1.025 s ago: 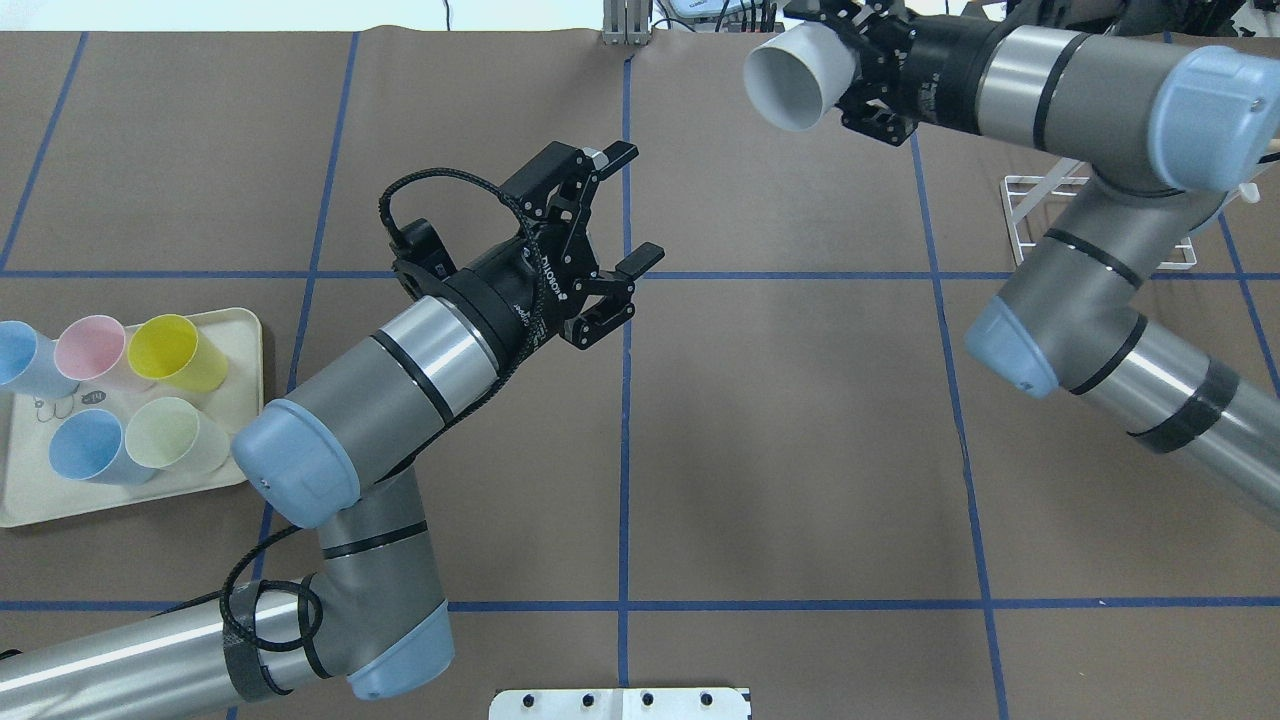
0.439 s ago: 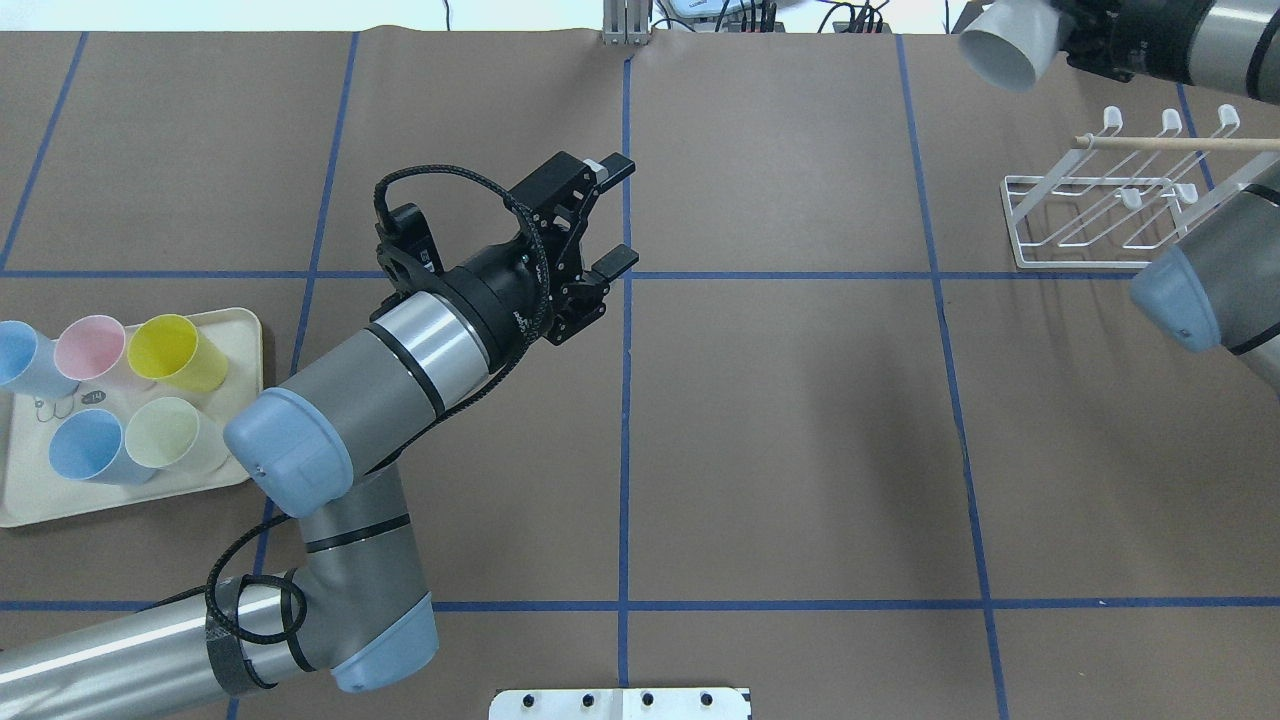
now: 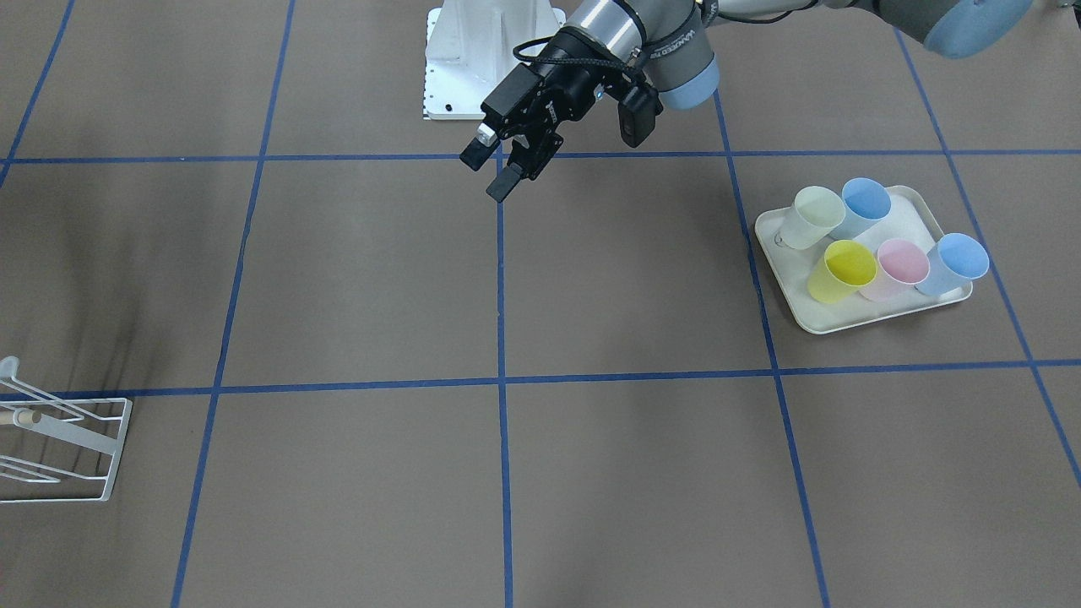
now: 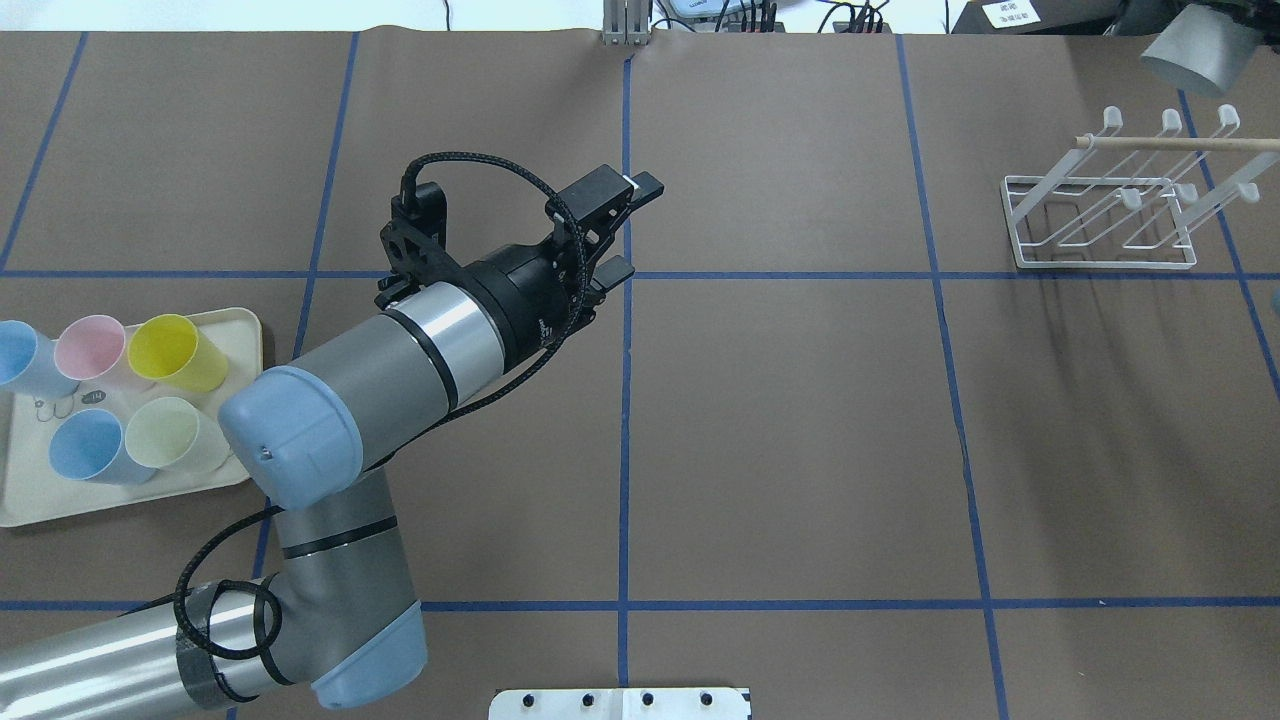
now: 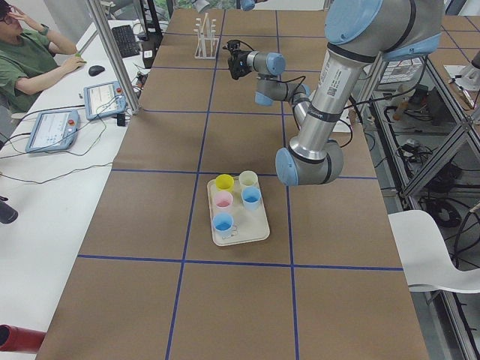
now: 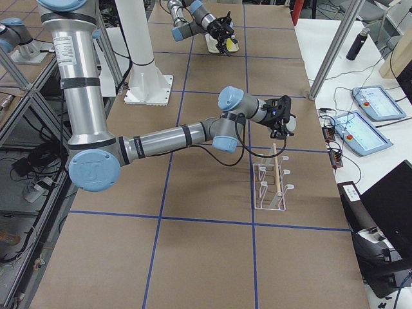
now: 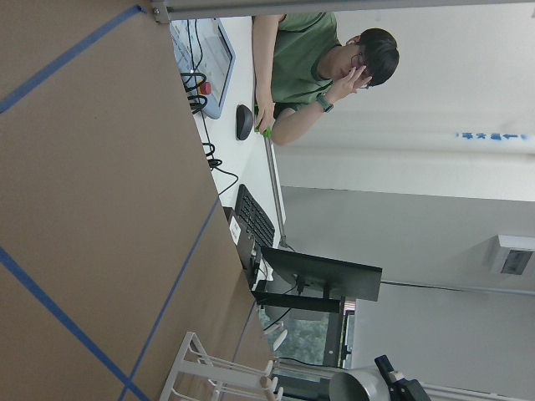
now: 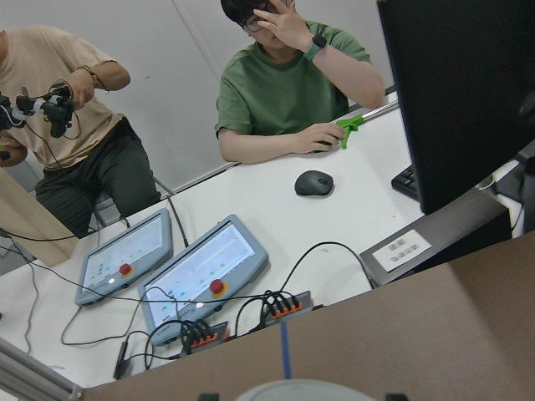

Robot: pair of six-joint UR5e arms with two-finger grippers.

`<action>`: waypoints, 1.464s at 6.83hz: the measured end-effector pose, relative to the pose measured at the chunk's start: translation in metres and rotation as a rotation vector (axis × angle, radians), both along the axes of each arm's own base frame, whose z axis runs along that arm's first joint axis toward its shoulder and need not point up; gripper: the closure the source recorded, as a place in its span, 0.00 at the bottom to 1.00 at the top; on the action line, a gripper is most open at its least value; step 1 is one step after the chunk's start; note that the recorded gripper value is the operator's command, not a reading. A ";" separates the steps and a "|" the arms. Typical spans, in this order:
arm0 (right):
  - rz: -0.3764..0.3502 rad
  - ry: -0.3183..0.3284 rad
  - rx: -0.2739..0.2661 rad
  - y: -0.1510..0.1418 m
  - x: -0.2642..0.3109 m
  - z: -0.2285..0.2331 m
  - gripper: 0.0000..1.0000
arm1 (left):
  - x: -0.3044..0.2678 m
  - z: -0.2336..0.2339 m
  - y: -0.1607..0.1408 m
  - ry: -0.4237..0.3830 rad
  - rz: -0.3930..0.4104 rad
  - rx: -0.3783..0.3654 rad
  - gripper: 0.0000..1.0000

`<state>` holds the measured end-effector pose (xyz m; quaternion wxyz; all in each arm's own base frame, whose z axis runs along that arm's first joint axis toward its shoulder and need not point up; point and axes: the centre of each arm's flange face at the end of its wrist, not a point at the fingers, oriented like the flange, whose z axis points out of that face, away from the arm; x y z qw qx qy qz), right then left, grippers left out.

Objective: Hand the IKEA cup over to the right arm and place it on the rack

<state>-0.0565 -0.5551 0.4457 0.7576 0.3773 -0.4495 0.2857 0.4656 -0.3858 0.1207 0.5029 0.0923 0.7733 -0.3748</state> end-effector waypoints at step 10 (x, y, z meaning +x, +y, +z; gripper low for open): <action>0.151 0.544 0.006 0.078 -0.020 0.125 1.00 | -0.003 0.036 -0.006 -0.143 0.073 -0.039 0.00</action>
